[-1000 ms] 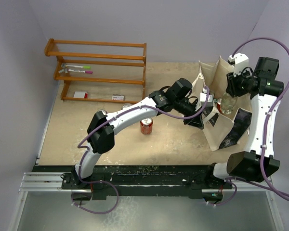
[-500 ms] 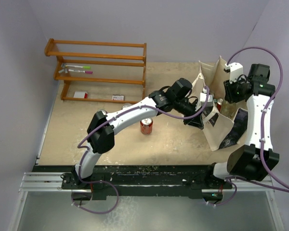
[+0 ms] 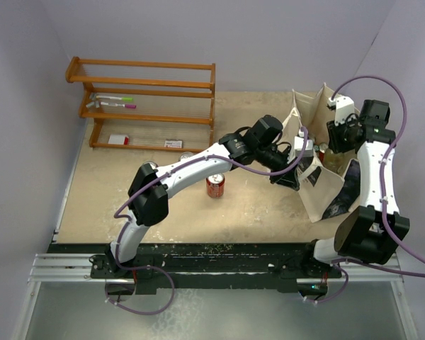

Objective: Place the beverage into the canvas bag
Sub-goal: Place the drink in the canvas bag.

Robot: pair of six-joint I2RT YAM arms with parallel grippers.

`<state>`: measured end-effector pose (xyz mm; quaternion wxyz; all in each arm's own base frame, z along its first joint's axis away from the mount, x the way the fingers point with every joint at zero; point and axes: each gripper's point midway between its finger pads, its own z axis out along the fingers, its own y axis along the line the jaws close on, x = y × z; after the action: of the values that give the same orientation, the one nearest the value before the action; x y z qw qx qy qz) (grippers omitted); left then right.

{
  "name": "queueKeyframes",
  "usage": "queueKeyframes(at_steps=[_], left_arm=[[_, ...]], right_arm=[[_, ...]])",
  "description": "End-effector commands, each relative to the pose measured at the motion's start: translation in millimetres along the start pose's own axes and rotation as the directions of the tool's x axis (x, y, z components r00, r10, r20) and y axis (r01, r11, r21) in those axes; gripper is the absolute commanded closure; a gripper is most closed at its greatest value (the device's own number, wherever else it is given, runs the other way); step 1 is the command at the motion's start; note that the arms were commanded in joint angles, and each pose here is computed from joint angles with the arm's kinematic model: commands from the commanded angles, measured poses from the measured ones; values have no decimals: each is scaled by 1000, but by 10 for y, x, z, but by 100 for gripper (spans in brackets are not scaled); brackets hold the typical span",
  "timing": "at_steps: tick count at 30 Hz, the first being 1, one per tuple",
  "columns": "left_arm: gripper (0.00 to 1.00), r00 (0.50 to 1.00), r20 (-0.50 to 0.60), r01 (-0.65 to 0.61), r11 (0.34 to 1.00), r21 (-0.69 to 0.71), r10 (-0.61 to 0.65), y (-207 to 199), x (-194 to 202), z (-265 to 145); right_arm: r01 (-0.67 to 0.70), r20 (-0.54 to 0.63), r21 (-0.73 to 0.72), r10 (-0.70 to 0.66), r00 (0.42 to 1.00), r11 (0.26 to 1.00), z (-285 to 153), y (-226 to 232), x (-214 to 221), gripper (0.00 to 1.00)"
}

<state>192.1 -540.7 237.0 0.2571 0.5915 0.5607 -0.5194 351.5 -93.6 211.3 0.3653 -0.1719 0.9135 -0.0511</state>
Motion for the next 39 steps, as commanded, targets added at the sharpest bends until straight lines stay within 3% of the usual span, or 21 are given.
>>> queueKeyframes(at_steps=[1, 14, 25, 39], left_arm=[[100, 998, 44, -45, 998, 34, 44, -151, -250, -64], [100, 998, 46, -46, 998, 38, 45, -167, -258, -56], [100, 998, 45, -47, 998, 41, 45, -178, -254, -52], [100, 997, 49, -63, 997, 39, 61, -209, -304, -88]], right_arm=[[48, 193, 149, -76, 978, 988, -153, -333, -510, 100], [70, 123, 108, -83, 989, 992, 84, -183, -145, 100], [115, 13, 149, -118, 993, 982, 197, -278, 106, 87], [165, -64, 265, -153, 986, 950, 45, -565, 85, 70]])
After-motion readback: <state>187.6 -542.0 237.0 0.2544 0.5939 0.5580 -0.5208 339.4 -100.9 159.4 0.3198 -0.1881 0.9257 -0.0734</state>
